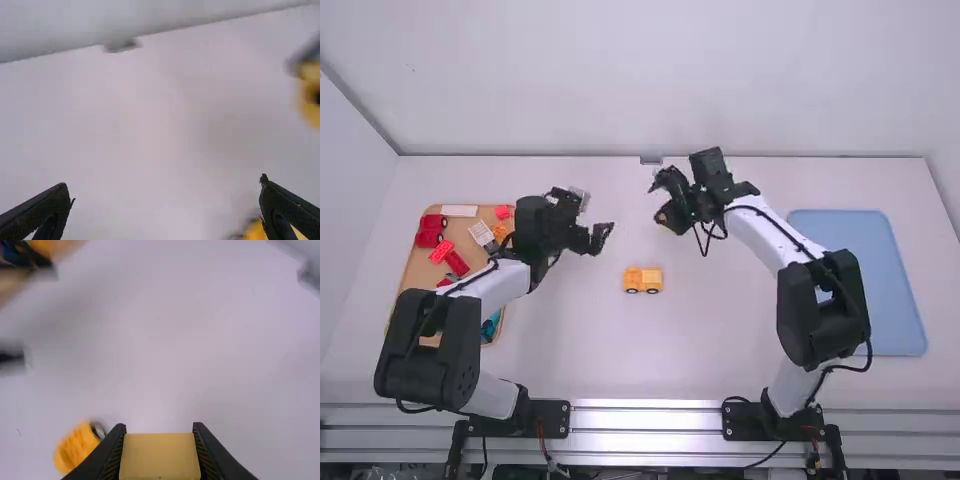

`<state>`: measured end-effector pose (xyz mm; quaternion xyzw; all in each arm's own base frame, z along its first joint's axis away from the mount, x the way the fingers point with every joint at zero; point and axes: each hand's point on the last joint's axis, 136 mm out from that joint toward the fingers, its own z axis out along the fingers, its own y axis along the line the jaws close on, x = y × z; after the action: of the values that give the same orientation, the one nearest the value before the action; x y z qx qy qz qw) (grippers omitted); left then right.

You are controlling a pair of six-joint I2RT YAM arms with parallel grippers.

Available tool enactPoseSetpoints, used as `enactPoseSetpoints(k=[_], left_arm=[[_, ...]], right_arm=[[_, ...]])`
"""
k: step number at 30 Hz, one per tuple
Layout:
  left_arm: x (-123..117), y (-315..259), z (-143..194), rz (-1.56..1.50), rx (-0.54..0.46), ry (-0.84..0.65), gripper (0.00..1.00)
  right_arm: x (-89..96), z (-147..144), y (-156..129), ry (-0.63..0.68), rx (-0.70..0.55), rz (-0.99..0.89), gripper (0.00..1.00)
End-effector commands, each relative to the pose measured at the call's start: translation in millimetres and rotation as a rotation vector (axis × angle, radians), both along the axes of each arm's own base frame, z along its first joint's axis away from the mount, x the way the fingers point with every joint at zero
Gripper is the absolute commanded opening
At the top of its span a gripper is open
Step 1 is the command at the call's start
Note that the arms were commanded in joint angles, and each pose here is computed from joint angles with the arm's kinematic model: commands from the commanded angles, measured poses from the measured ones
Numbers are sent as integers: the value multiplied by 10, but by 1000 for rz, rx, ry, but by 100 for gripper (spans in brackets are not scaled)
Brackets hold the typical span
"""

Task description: Assemble lego blocks to make yellow taxi

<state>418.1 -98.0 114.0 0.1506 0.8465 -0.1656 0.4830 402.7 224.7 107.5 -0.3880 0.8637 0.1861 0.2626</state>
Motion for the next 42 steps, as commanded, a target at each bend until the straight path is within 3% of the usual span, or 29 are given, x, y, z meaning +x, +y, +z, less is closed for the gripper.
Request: enactPoseSetpoints(k=[1,9,14,17,21,24,28,34,42], left_arm=[[166,517,33,305,105,-17,99],[-47,925,659,549,79,-110,99],[-492,1239,1147,711,97,-232,99],[-733,1402,1278,800,104,-282,99],[-1085,1613,1387,925,99,-331,99],[-1378,1731,1420,993,90,-366,99],[-1542,1742,1439,994,72,-405,99],[-1619,1748,1419,996,58,-426,99],[-1596,1745,1383,996,60,-412,99]], right_arm=[[55,194,-93,-102,-136,6,24],[-228,54,304,-87,-142,185,26],[-322,90,732,-137,-149,332,24],[-339,104,962,-155,-154,421,23],[-506,111,1260,-126,-144,594,21],[-567,-97,1476,-81,-215,692,21],[-762,-418,1579,-7,-323,802,21],[-899,-868,1608,57,-473,835,19],[-1081,-1018,1667,101,-492,851,19]])
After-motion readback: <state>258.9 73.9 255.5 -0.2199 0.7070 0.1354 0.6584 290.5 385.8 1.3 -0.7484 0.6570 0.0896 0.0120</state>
